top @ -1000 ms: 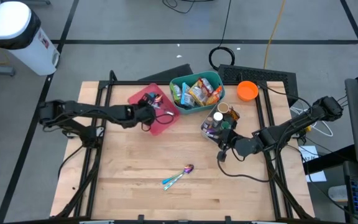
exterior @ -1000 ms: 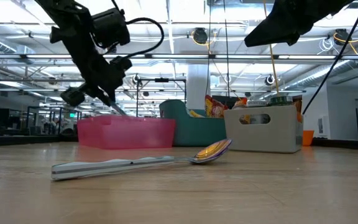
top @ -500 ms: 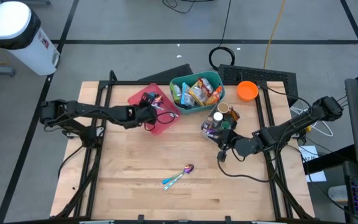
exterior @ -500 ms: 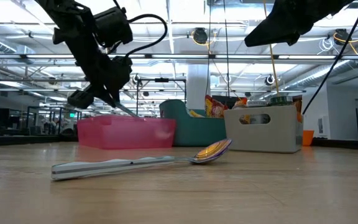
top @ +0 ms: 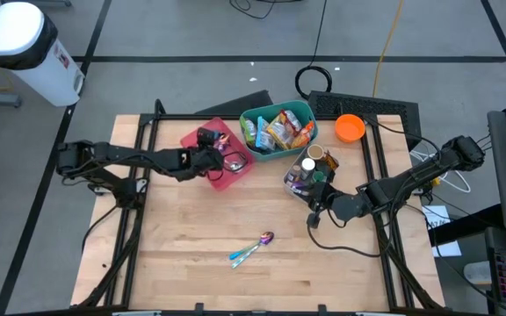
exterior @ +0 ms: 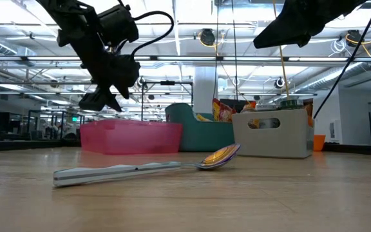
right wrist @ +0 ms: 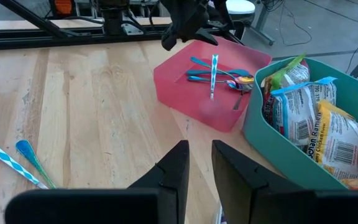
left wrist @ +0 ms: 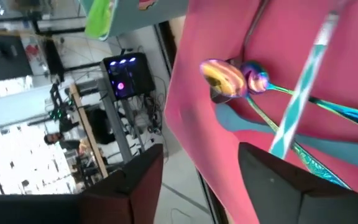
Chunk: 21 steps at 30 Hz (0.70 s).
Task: Pick & Place Food Item
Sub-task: Put the purple spoon into the red bin
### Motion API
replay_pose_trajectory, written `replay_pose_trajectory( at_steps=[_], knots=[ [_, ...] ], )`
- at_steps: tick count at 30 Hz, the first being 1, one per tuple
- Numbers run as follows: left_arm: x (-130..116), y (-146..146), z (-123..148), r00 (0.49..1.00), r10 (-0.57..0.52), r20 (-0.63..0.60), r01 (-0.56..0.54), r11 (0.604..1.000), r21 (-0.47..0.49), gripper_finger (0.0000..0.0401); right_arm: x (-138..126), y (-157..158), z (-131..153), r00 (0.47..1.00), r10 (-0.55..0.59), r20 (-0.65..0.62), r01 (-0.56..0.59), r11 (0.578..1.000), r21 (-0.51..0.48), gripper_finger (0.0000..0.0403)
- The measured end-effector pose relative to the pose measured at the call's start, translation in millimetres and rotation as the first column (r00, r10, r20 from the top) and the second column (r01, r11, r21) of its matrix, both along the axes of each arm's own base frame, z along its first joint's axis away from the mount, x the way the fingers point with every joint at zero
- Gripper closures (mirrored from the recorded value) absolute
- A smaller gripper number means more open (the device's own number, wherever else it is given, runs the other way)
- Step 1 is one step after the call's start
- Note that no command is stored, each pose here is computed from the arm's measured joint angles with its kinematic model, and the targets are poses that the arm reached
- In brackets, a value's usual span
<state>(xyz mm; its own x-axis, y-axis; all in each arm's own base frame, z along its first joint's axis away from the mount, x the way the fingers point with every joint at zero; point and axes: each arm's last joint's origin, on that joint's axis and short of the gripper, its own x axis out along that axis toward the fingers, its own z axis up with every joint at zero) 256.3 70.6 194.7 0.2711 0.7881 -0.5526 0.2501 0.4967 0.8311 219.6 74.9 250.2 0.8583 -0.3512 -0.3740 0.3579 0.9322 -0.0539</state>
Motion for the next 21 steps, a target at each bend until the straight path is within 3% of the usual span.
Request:
replay_pose_trajectory(
  at_steps=[3,6,9,11,13,16,19,21],
  knots=[
    [1,-4,1,0.994,0.068,0.089,-0.069,0.998,0.004,0.0174,0,0,0,1.0,0.0,0.0,0.0,1.0,0.0,0.0344],
    [5,-14,3,0.949,0.155,0.274,-0.144,0.988,-0.059,0.0172,0,0,0,1.0,0.0,0.0,0.0,1.0,0.0,0.0344],
    [10,-32,3,0.858,0.234,0.457,-0.151,0.966,-0.21,0.0172,0,0,0,1.0,0.0,0.0,0.0,1.0,0.0,0.0344],
    [15,-47,4,0.783,0.294,0.548,-0.095,0.927,-0.362,0.0172,0,0,0,1.0,0.0,0.0,0.0,1.0,0.0,0.0344],
    [21,-62,5,0.707,0.369,0.603,0.009,0.848,-0.529,0.0171,0,0,0,1.0,0.0,0.0,0.0,1.0,0.0,0.0344],
    [30,-85,12,0.63,0.471,0.617,0.222,0.652,-0.725,0.0171,0,0,0,1.0,0.0,0.0,0.0,1.0,0.0,0.0344],
    [39,-108,17,0.627,0.486,0.609,0.407,0.462,-0.788,0.0171,0,0,0,1.0,-0.002,0.002,0.002,1.0,0.005,0.0344],
    [42,-125,16,0.646,0.452,0.615,0.477,0.39,-0.788,0.0171,0,0,0,1.0,-0.006,0.005,0.006,1.0,0.014,0.0344]
  ],
)
